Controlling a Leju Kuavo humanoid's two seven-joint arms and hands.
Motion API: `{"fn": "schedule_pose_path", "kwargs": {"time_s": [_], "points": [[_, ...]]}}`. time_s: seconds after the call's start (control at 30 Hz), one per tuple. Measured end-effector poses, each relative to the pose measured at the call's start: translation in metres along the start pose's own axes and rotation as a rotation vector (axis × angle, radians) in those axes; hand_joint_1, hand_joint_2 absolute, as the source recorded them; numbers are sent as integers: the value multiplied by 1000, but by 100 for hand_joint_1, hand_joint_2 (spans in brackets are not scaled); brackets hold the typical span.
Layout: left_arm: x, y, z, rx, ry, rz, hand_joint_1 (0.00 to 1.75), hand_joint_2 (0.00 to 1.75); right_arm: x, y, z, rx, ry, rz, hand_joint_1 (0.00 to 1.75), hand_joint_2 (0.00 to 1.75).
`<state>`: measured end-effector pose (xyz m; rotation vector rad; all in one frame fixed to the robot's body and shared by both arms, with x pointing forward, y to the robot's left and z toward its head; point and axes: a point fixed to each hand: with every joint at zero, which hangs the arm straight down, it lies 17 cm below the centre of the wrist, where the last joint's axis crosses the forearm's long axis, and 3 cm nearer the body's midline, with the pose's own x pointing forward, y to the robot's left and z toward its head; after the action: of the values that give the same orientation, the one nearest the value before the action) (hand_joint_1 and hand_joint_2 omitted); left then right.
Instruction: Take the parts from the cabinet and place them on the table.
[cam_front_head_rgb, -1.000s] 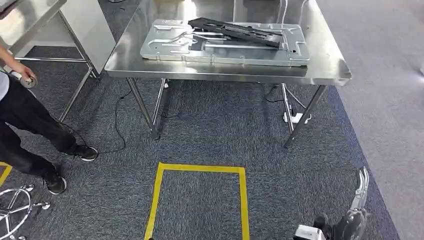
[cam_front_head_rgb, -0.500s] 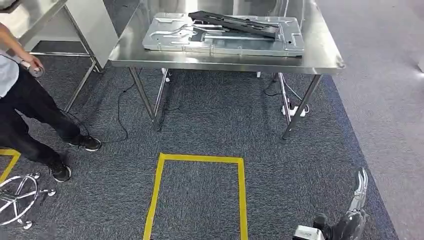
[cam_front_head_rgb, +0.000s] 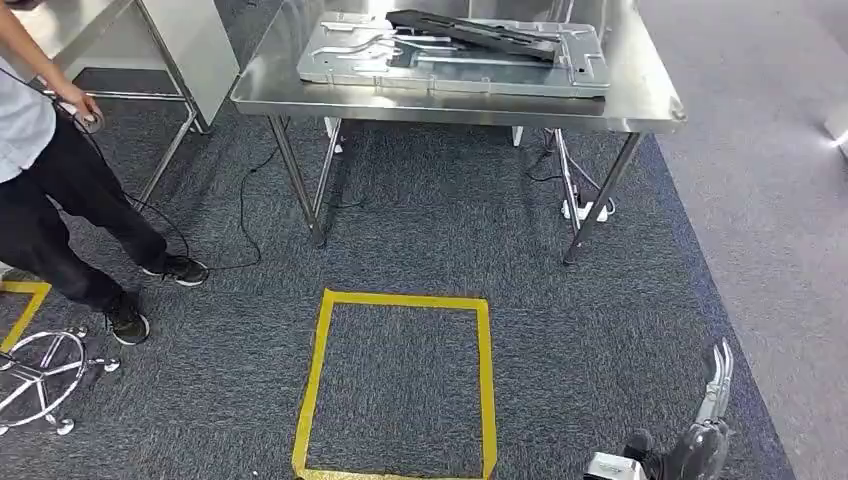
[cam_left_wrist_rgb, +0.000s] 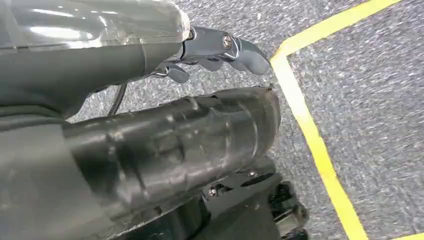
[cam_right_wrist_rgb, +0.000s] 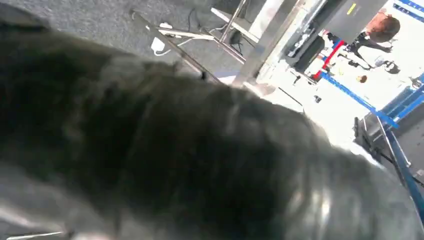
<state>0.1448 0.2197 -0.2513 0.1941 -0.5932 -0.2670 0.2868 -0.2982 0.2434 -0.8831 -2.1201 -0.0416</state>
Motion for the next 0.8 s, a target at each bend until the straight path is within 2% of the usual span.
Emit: {"fn": "schedule_pose_path", "kwargs": {"time_s": [0.8], "points": [[3, 2, 0, 9, -18, -3, 0, 0, -4, -1, 0, -9, 27, -44, 0, 0]]}}
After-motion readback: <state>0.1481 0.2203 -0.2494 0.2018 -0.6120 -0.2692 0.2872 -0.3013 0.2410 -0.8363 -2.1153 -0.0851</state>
